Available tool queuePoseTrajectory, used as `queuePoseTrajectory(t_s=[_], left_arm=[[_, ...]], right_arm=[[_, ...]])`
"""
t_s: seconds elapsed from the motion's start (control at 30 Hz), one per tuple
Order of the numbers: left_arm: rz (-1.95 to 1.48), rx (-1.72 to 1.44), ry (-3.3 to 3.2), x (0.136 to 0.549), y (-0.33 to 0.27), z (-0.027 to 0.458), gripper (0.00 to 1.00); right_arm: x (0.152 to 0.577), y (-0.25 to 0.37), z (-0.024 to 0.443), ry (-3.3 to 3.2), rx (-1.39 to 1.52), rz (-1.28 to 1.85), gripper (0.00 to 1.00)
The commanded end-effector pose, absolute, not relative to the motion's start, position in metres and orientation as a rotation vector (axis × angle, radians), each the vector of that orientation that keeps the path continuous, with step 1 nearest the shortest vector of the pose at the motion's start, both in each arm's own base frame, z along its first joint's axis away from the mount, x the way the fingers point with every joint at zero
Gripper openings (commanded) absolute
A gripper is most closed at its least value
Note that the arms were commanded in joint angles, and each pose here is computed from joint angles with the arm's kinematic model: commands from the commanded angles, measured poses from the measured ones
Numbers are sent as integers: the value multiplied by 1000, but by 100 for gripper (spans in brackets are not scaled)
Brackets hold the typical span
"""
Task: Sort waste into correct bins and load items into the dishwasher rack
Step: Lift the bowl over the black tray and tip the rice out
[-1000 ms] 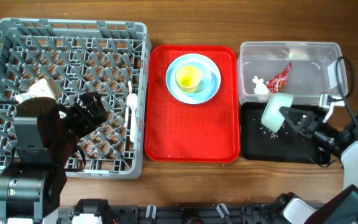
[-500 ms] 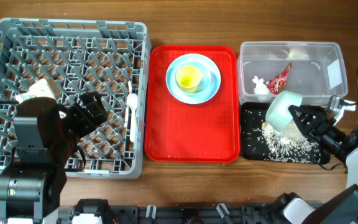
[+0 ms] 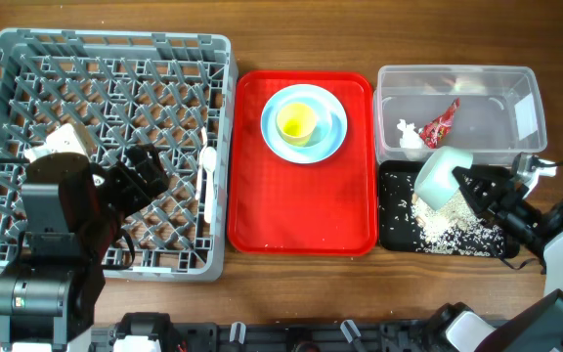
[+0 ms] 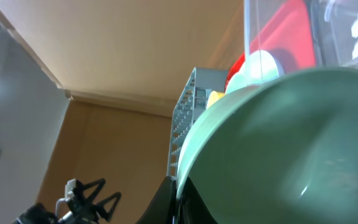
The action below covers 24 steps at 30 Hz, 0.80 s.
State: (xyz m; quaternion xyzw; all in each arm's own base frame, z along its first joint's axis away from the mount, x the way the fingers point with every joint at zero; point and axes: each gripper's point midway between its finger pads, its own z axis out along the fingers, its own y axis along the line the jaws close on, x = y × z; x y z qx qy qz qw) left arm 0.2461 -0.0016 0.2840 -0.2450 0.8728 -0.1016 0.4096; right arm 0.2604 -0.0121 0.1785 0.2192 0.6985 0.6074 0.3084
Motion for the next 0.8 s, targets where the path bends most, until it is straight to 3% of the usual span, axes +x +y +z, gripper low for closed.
queuePoseTrajectory(t_s=[0.0,0.77], left_arm=[[-267,-629,2179,246,-1,290,100],[-267,-629,2179,247,-1,290,100]], right_arm=[[258,-10,191,1783,597,1683,4],[265,-17,204,1736,662,1803,4]])
